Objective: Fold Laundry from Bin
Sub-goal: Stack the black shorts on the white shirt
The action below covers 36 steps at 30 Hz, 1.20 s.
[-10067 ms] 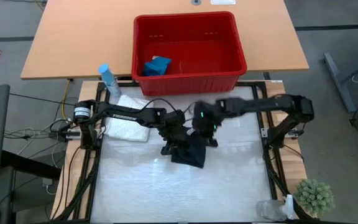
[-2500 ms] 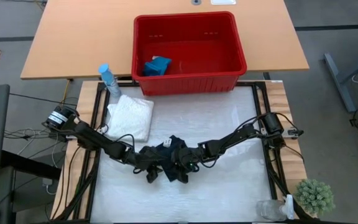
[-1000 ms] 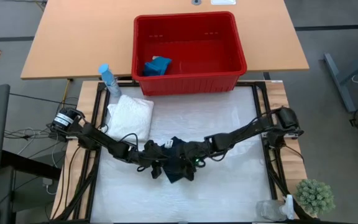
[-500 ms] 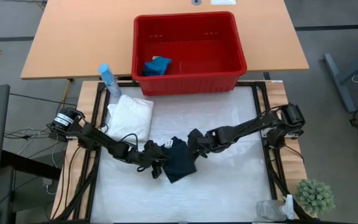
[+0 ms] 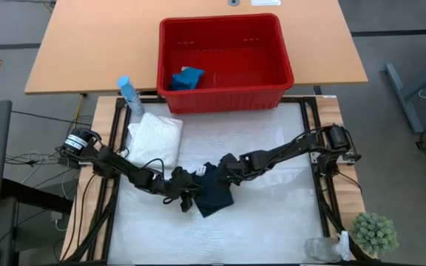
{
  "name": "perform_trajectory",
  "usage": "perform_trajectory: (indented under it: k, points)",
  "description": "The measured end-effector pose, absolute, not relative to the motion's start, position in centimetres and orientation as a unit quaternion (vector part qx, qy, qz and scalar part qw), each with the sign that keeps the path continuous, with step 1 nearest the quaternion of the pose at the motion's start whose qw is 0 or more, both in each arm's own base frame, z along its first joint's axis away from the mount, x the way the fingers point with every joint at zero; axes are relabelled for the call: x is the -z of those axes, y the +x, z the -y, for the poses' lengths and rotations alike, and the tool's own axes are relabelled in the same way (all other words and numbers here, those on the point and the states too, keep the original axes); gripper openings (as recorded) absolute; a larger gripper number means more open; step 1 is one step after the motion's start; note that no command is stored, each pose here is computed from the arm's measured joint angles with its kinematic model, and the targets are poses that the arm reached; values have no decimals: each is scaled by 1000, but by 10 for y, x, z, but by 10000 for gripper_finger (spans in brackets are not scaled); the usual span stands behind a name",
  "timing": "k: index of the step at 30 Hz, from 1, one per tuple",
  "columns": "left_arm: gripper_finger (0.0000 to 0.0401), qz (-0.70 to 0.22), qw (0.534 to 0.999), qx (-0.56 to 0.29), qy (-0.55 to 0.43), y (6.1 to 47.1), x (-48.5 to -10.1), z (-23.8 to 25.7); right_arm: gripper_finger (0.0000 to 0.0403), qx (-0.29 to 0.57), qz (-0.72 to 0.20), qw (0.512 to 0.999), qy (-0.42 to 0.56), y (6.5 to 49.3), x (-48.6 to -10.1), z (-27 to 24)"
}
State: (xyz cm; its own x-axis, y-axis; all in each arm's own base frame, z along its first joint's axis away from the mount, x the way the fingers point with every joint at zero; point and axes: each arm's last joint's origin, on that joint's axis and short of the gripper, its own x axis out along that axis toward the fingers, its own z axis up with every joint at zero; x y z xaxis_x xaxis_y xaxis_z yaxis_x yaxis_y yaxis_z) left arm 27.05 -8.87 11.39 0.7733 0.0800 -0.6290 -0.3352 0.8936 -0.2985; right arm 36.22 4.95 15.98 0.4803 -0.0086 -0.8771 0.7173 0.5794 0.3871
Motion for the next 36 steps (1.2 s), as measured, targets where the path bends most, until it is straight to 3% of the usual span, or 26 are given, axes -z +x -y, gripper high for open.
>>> perform_trajectory:
  k: [10, 14, 17, 22, 23, 36]
  points:
    - [169, -320, 920, -115, -196, 270, -113, 87, 288, 206, -436, 765, 426, 382, -134, -49]
    - [169, -320, 920, -116, -196, 271, -113, 86, 264, 211, -455, 748, 434, 381, -125, -48]
    - [169, -319, 920, -117, -194, 272, -114, 85, 203, 215, -461, 743, 436, 380, -123, -47]
    - [169, -317, 921, -123, -188, 273, -114, 80, 41, 217, -478, 741, 419, 377, -121, -46]
    - [169, -317, 922, -124, -187, 273, -114, 80, 31, 215, -480, 743, 414, 377, -120, -44]
    - [169, -300, 924, -95, -216, 278, -132, 77, 31, 197, -452, 758, 427, 372, -150, -42]
